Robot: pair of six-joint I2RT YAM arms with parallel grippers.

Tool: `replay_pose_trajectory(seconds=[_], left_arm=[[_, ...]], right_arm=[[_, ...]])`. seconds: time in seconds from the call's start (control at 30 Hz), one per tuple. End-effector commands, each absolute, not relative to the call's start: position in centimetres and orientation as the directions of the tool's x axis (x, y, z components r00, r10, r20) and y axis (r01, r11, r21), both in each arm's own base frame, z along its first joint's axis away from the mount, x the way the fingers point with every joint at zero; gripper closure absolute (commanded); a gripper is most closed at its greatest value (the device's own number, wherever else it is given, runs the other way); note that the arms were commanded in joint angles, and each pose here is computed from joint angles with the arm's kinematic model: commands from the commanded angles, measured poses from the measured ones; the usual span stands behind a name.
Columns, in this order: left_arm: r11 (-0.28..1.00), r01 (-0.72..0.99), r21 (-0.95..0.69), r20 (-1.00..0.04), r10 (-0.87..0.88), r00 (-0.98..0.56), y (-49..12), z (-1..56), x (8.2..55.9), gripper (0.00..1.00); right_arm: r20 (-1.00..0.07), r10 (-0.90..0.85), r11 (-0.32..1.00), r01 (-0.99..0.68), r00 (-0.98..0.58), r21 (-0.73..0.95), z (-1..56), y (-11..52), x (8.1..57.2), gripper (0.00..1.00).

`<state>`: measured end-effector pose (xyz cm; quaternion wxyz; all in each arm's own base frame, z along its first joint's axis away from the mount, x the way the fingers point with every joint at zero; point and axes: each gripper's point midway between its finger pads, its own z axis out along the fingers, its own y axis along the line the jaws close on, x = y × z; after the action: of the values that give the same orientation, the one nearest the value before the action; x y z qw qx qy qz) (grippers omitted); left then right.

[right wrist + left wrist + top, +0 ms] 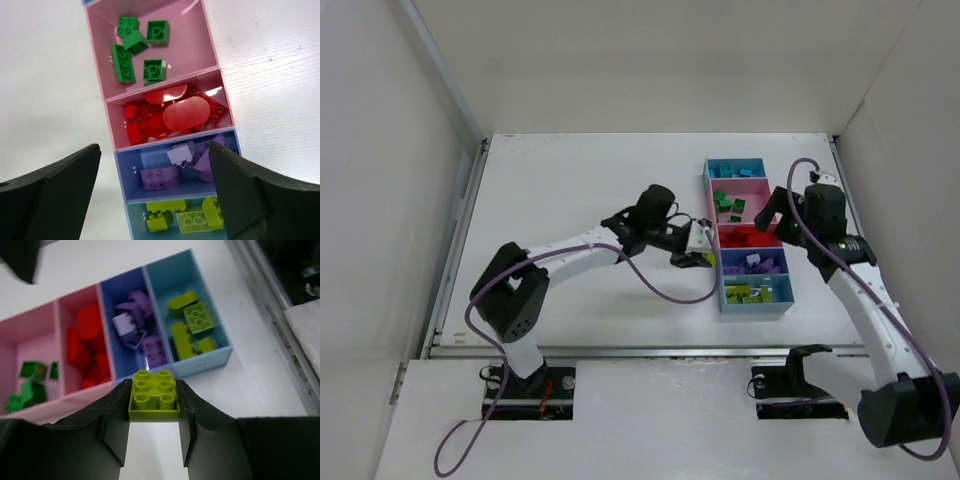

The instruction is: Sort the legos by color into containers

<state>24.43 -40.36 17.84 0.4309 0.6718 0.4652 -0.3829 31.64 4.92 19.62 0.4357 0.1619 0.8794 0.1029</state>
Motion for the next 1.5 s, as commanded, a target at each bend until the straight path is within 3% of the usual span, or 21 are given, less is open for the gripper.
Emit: replay_pose_trajectory(seconds=[0.0, 0.13, 0.2, 0.4, 0.53, 0.57, 0.63, 0.77, 0.87, 0.9, 1.0, 1.03, 1.17, 1.23, 1.37, 1.47], left_arm=[[-0.317, 0.896, 0.313, -0.919, 0.139, 0.370, -43.5, 20.2, 21.7, 1.00], [-0.364, 0.892, 0.270, -0.931, 0.138, 0.338, -46.1, 18.4, 20.2, 0.97], [-0.397, 0.884, 0.246, -0.933, 0.149, 0.327, -47.1, 17.0, 19.1, 0.91], [-0.369, 0.903, 0.220, -0.932, 0.192, 0.306, -48.9, 15.4, 19.3, 0.78], [-0.367, 0.897, 0.246, -0.926, 0.185, 0.330, -49.8, 15.6, 19.2, 0.49], [-0.381, 0.888, 0.256, -0.922, 0.181, 0.344, -49.7, 15.5, 19.1, 0.29], [-0.410, 0.868, 0.281, -0.907, 0.182, 0.380, -49.6, 14.9, 18.5, 0.00], [-0.332, 0.882, 0.334, -0.900, 0.166, 0.403, -49.5, 17.2, 19.5, 0.00], [-0.066, 0.958, 0.280, -0.934, 0.213, 0.288, -49.1, 20.0, 23.7, 0.00], [0.144, 0.960, 0.241, -0.956, 0.207, 0.209, -48.3, 22.5, 27.2, 0.00], [0.496, 0.840, 0.220, -0.967, 0.226, 0.119, -45.2, 26.1, 33.4, 0.00], [0.642, 0.727, 0.243, -0.961, 0.260, 0.091, -42.6, 26.9, 36.2, 0.00], [0.808, 0.432, 0.401, -0.894, 0.447, -0.008, -33.9, 26.9, 42.1, 0.00], [0.833, 0.352, 0.427, -0.871, 0.483, -0.086, -29.7, 26.9, 43.4, 0.00], [0.935, 0.180, 0.306, -0.890, 0.348, -0.296, -17.3, 26.8, 46.6, 0.00], [0.964, 0.162, 0.212, -0.902, 0.257, -0.347, -12.0, 27.1, 46.1, 0.00]], right_arm=[[-0.795, 0.399, 0.917, 0.168, -0.457, 0.363, 22.6, 4.6, 30.8, 0.06], [-0.808, 0.412, 0.911, 0.156, -0.421, 0.382, 23.2, 4.3, 28.8, 0.05], [-0.805, 0.411, 0.911, 0.159, -0.427, 0.380, 22.8, 4.2, 27.8, 0.05], [-0.806, 0.410, 0.912, 0.177, -0.427, 0.370, 22.4, 3.7, 26.8, 0.05], [-0.807, 0.410, 0.912, 0.176, -0.425, 0.371, 22.3, 3.7, 26.4, 0.05], [-0.810, 0.411, 0.911, 0.173, -0.417, 0.374, 22.5, 3.7, 26.3, 0.03], [-0.813, 0.412, 0.911, 0.181, -0.413, 0.370, 22.5, 3.5, 26.3, 0.03], [-0.816, 0.413, 0.911, 0.178, -0.405, 0.372, 23.0, 3.5, 26.4, 0.01], [-0.835, 0.407, 0.913, 0.171, -0.370, 0.370, 24.0, 3.3, 26.8, 0.01], [-0.841, 0.385, 0.923, 0.164, -0.379, 0.349, 24.0, 3.2, 27.3, 0.01], [-0.871, 0.349, 0.937, 0.141, -0.345, 0.320, 26.2, 3.1, 29.0, 0.01], [-0.875, 0.350, 0.937, 0.149, -0.333, 0.317, 26.7, 3.0, 29.6, 0.01], [-0.889, 0.325, 0.942, 0.188, -0.321, 0.277, 28.2, 2.4, 33.0, 0.01], [-0.889, 0.309, 0.944, 0.219, -0.338, 0.245, 29.0, 2.1, 35.1, 0.01], [-0.893, 0.286, 0.946, 0.253, -0.347, 0.204, 30.4, 1.7, 38.0, 0.01], [-0.892, 0.293, 0.945, 0.247, -0.345, 0.215, 30.9, 1.1, 39.7, 0.01]])
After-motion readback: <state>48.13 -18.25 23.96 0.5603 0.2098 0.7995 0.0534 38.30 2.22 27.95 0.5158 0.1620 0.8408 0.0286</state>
